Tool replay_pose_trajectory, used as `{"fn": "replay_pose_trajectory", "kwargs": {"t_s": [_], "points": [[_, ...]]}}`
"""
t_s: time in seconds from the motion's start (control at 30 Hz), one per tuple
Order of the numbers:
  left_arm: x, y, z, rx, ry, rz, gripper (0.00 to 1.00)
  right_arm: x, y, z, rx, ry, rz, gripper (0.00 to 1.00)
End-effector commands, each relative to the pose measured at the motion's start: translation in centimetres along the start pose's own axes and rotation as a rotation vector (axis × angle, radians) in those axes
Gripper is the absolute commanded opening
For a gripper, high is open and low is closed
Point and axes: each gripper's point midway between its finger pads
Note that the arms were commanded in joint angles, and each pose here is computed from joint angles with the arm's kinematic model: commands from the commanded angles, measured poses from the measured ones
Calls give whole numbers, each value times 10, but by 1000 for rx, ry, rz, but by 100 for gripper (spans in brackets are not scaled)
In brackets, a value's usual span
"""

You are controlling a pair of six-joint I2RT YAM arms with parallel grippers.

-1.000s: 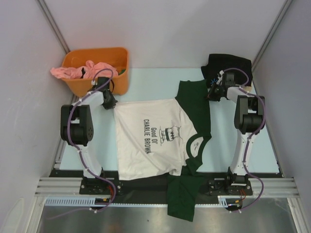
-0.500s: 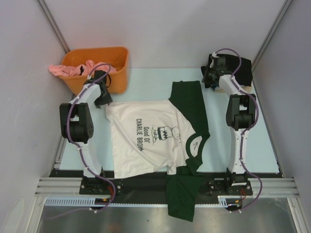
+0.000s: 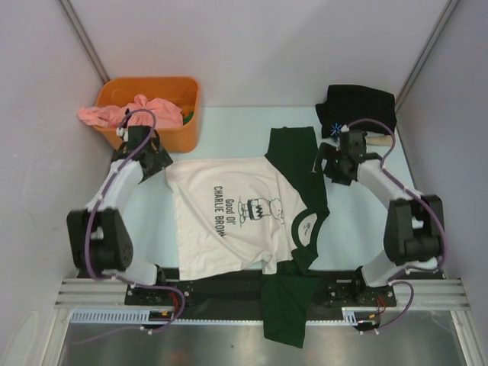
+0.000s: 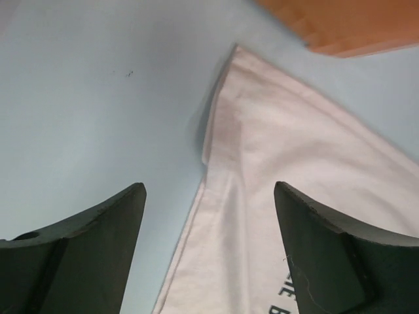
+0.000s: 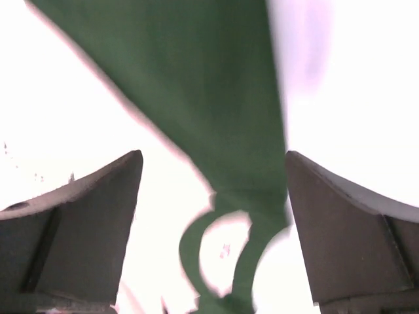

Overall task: Fold and stack the t-shirts
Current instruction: Flatten the tshirt out

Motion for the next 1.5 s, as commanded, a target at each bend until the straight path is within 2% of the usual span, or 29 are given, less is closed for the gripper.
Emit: {"fn": "replay_pose_trajectory", "kwargs": {"t_s": [0.0,0.13,0.23,0.33,0.47,0.6,0.7,0.8,0.83,0.9,0.93,0.97,1.03,1.17,1.2,1.27,1.47], "points": [[0,-46,12,-86,-87,111,85,-2,-40,76,64,93,2,94],[4,-65,62,-56,-119,185,85,-9,-55,139,96,142,-10,93],[3,-76,95,-26,-146,222,85,-22,-57,166,131,177,2,90],[0,-85,128,12,-167,234,84,-31,-59,180,156,181,13,84],[0,-84,166,62,-199,240,84,-34,-64,209,208,160,16,80],[-1,-81,199,101,-215,228,78,-36,-67,233,235,136,35,78],[-6,-80,220,142,-180,223,77,-40,-69,249,246,127,39,71],[-7,-76,242,185,-145,211,75,-41,-69,251,238,141,25,53],[-9,-77,249,195,-128,218,74,-42,-69,251,236,143,21,37],[-7,-73,258,207,-122,213,71,-43,-67,246,205,142,23,24],[-7,-72,261,207,-112,211,70,-43,-67,243,195,144,25,12],[-7,-70,263,209,-106,209,68,-44,-66,239,176,140,30,6],[-7,-65,266,209,-87,208,59,-47,-65,226,144,163,49,0],[-13,-60,257,185,-47,210,10,-62,-64,193,71,252,73,0],[-11,-60,254,179,-41,191,5,-69,-65,187,58,258,84,0],[-5,-60,241,146,-25,139,0,-88,-66,163,7,345,116,0],[10,-66,203,35,-77,89,0,-126,-68,118,-67,471,155,0]]}}
Point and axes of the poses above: each gripper's point midway between its finger pads, its own y axis out along the fingers, its own x axis along the line the jaws close on, z = x × y, and after that the axes turned 10 degrees about y, right-handed
